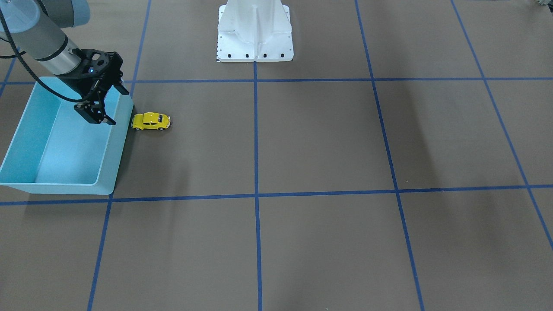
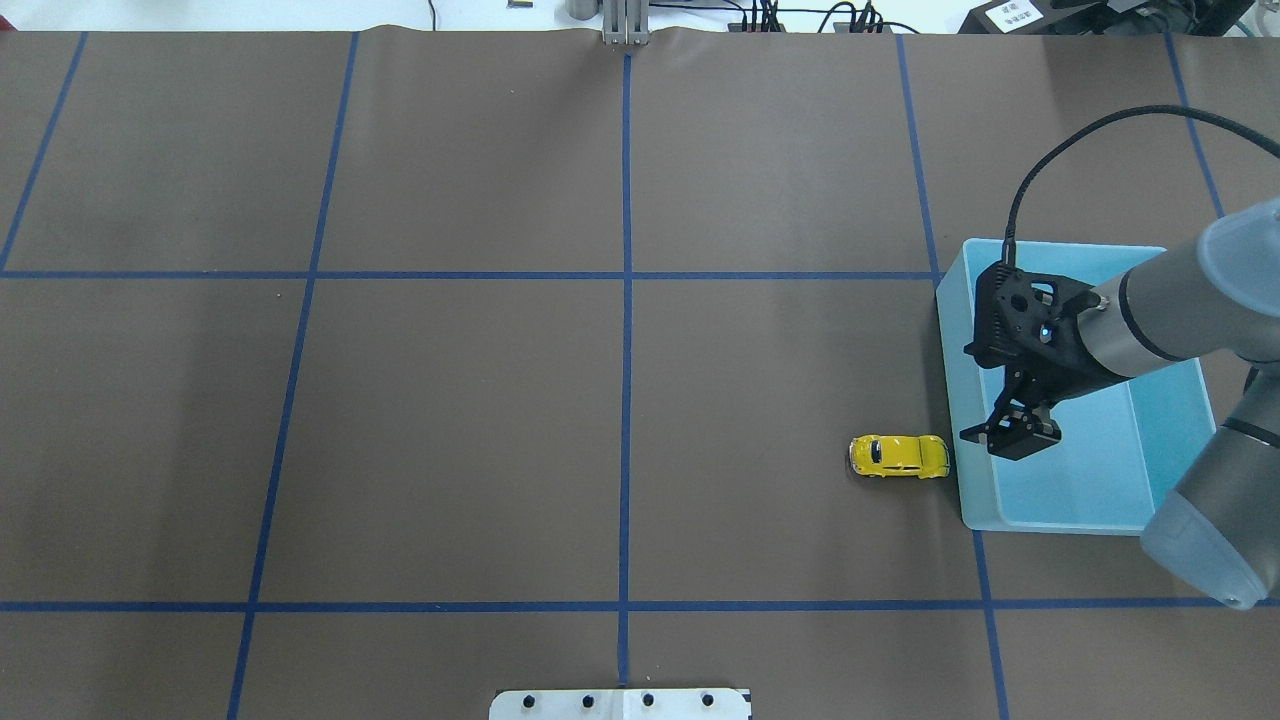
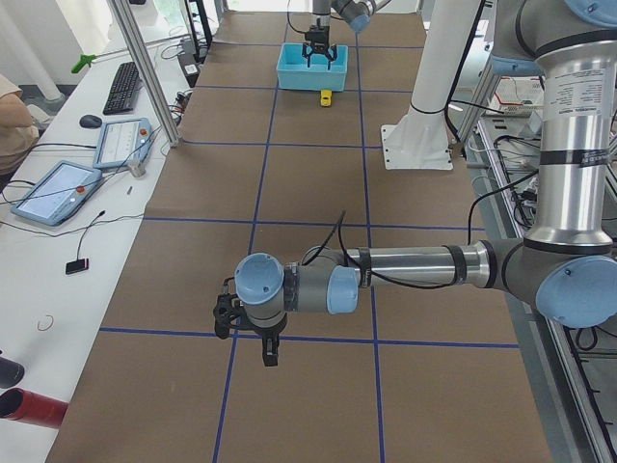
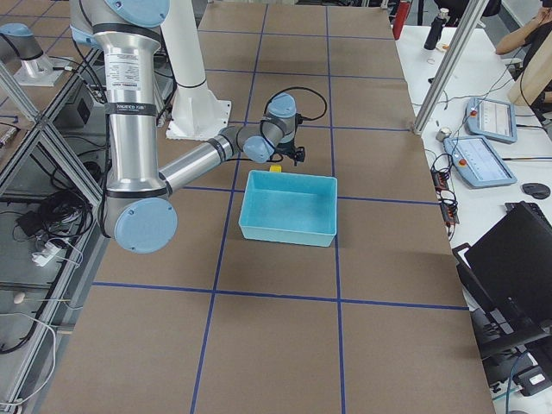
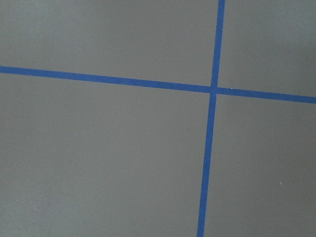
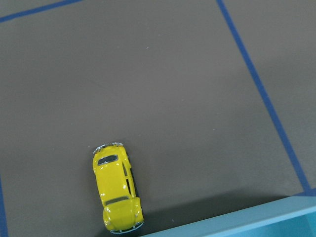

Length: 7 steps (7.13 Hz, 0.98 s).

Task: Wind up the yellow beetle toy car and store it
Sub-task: 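Move the right gripper over the car beside the blue bin, then lower the right gripper around the car and close on it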

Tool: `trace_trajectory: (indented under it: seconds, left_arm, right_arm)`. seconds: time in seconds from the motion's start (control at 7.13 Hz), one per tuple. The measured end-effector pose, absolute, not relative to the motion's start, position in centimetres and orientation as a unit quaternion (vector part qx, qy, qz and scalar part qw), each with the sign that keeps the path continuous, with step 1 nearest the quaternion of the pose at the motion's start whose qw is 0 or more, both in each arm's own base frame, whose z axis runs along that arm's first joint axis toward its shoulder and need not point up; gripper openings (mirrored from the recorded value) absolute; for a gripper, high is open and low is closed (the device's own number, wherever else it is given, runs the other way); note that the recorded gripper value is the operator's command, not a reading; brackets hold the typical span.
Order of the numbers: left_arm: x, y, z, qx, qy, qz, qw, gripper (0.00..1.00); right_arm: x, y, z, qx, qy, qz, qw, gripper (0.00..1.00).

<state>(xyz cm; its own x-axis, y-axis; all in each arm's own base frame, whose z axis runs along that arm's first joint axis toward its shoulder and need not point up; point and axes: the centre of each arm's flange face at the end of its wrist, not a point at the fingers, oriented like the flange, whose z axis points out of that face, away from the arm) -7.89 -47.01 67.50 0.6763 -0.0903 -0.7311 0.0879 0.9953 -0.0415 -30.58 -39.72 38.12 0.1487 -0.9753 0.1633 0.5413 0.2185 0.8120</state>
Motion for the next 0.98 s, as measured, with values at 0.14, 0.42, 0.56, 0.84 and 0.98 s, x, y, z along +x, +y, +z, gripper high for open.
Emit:
trace_trajectory:
  seconds: [0.14, 0.42, 0.56, 0.84, 0.98]
  left_arm:
    - [-7.9, -47.0, 67.5, -0.001, 0.399, -0.049, 0.916, 1.00]
    - [-7.9, -47.0, 67.6, -0.003, 0.399, -0.049, 0.916, 1.00]
    - [-7.9, -47.0, 67.7, -0.003, 0.399, -0.050, 0.916, 1.00]
    - [-7.9, -47.0, 67.8, -0.004, 0.399, -0.050, 0.916, 1.00]
    - [-7.9, -47.0, 67.8, -0.004, 0.399, -0.050, 0.915, 1.00]
  right_arm:
    - [-32.1, -39.9, 36.9, 0.294, -0.349, -0.551, 0.699, 1.00]
    - [-36.8, -39.1, 34.2, 0.267, -0.313, -0.572, 0.710, 1.00]
    - [-39.2, -38.0, 33.5, 0.257, -0.288, -0.588, 0.711, 1.00]
    - [-42.6, -35.3, 33.9, 0.255, -0.254, -0.628, 0.690, 1.00]
    - [-44.0, -34.2, 34.9, 0.262, -0.242, -0.647, 0.674, 1.00]
